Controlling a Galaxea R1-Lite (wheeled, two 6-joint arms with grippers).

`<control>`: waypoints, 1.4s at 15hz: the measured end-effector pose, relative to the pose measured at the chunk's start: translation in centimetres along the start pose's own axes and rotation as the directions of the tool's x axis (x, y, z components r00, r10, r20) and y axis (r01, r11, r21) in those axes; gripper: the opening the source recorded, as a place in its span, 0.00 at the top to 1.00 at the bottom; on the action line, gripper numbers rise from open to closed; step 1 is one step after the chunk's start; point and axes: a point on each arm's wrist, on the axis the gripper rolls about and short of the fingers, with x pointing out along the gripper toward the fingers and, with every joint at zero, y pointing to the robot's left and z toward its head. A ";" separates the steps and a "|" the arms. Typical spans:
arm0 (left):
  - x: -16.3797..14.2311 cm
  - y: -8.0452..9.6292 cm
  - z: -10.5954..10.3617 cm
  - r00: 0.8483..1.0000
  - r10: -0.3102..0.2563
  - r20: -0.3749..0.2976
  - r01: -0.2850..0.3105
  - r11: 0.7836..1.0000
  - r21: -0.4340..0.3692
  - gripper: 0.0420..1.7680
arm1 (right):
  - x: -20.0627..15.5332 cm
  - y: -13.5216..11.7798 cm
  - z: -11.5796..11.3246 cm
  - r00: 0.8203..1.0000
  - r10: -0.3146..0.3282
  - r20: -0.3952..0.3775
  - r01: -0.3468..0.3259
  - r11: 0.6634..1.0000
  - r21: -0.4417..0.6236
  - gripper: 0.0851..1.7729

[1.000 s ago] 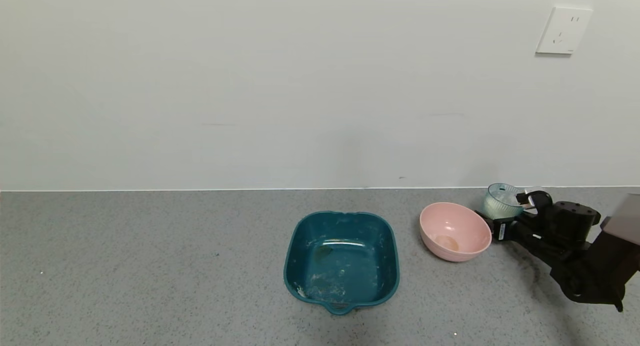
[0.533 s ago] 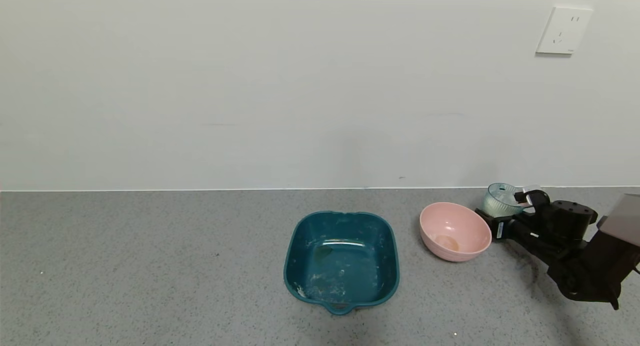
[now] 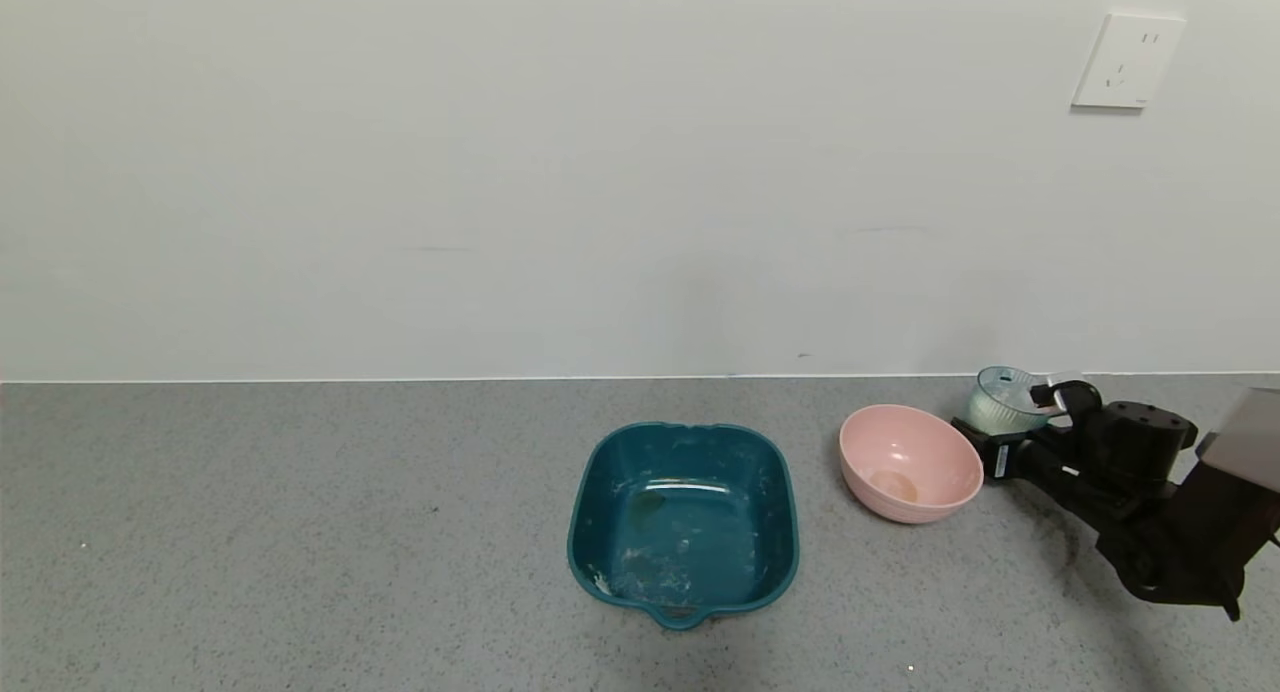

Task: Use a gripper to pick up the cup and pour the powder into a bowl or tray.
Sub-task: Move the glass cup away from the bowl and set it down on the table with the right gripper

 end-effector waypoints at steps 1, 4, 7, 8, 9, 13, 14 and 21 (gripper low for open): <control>0.0 0.0 0.0 1.000 0.000 0.000 0.000 1.000 0.000 0.03 | -0.1 -0.1 0.0 1.000 -0.002 -0.001 0.002 1.000 0.001 0.24; 0.0 0.0 0.0 1.000 0.000 0.000 0.000 1.000 0.000 0.03 | -0.5 -0.2 0.3 1.000 -0.007 -0.006 0.007 1.000 0.003 0.24; 0.0 0.0 0.0 1.000 0.000 0.000 0.000 1.000 0.000 0.03 | -1.3 -0.5 1.0 1.000 -0.013 -0.027 0.013 1.000 0.010 0.24; 0.0 0.0 0.0 1.000 0.000 0.000 0.000 1.000 0.000 0.03 | -1.7 -0.6 1.5 0.999 -0.017 -0.031 0.017 1.000 0.012 0.25; 0.0 0.0 0.0 1.000 0.000 0.000 0.000 1.000 0.000 0.03 | -2.1 -0.8 2.2 0.999 -0.021 -0.031 0.021 1.000 0.012 0.25; 0.0 0.0 0.0 1.000 0.000 0.000 0.000 1.000 0.000 0.03 | -4.1 -1.2 5.5 0.998 -0.034 -0.046 0.035 0.999 0.016 0.25; 0.0 0.0 0.0 1.000 0.000 0.000 0.000 1.000 0.000 0.03 | -4.8 -1.1 6.6 0.999 -0.035 -0.040 0.036 0.999 0.010 0.25; 0.0 0.0 0.0 1.000 0.000 0.000 0.000 1.000 0.000 0.03 | -9.0 2.2 13.4 0.999 0.035 -0.009 -0.036 0.992 -0.118 0.25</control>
